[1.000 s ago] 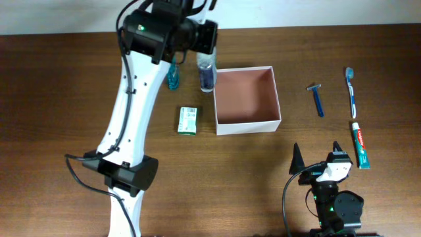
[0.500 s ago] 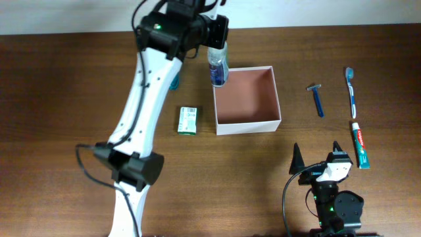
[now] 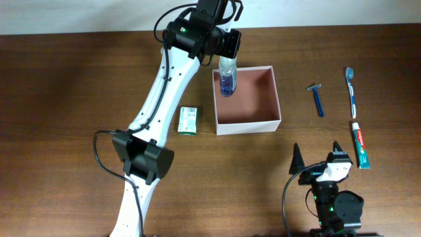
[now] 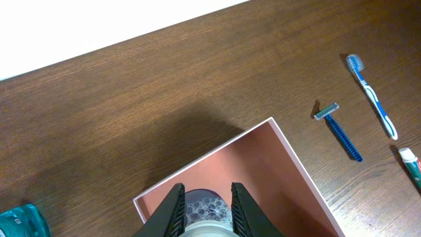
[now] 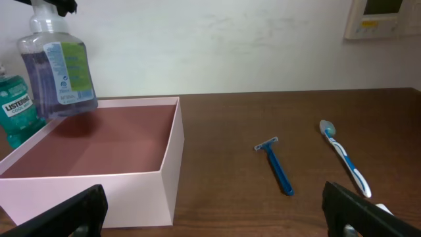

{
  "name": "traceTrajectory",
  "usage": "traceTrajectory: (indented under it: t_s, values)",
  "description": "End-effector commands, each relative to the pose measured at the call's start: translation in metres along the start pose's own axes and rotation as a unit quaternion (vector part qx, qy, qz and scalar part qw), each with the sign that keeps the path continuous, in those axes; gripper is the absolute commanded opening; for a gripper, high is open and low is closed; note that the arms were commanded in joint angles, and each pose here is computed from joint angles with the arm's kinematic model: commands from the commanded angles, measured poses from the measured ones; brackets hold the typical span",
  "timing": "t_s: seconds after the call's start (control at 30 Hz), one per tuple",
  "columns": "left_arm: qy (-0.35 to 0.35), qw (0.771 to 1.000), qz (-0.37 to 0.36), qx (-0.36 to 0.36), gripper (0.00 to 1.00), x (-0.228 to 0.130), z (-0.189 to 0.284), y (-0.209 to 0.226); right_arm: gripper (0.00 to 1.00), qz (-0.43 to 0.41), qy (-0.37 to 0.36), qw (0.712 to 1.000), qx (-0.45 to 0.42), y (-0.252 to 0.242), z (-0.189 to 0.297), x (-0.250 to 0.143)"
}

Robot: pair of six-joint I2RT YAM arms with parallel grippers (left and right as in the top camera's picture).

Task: Pack container
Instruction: 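Lift the soap bottle and carry it over the pink box, then lower the soap bottle into the box's left corner and release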

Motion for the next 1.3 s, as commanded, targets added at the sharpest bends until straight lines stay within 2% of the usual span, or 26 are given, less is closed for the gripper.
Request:
traceTrajectory:
  t_s: [0.0, 0.2, 0.3, 0.83, 0.93, 1.13, 1.17, 1.27]
  values:
    - [-0.005, 1.000, 0.004, -0.005, 0.06, 0.002, -0.002, -0.001, 0.99, 0.003, 0.001, 1.000, 0.001, 0.000, 0.000, -0.002]
    - [0.012, 1.000, 0.007, -0.002, 0.06, -0.006, -0.022, 0.004, 0.99, 0.003, 0.001, 1.000, 0.001, 0.000, 0.000, -0.002]
    - [0.005, 1.000, 0.006, -0.003, 0.10, -0.004, -0.022, 0.004, 0.99, 0.003, 0.001, 1.000, 0.001, 0.000, 0.000, -0.002]
    - [0.014, 1.000, 0.008, 0.010, 0.11, -0.010, -0.046, 0.012, 0.99, 0.003, 0.001, 1.000, 0.001, 0.000, 0.000, -0.002]
    - [0.014, 1.000, 0.007, 0.010, 0.19, -0.010, -0.046, 0.012, 0.99, 0.003, 0.001, 1.000, 0.001, 0.000, 0.000, -0.002]
    - [0.015, 1.000, 0.008, 0.011, 0.21, -0.011, -0.046, 0.012, 0.99, 0.003, 0.001, 1.000, 0.001, 0.000, 0.000, -0.002]
    - [0.016, 1.000, 0.008, 0.011, 0.25, -0.011, -0.046, 0.012, 0.99, 0.003, 0.001, 1.000, 0.001, 0.000, 0.000, -0.002]
    - [0.022, 0.999, 0.009, 0.022, 0.27, -0.014, -0.047, 0.015, 0.99, 0.003, 0.001, 1.000, 0.001, 0.000, 0.000, -0.002]
Point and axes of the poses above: each gripper's point midway between its finger pads, its own z axis back along the fingers, its own y axis along the line the jaws close on, x = y × z, the point moved 6 cm from there along z, back along the fingers, and after that the axes turned 4 degrees about z, right-handed, at the moved point
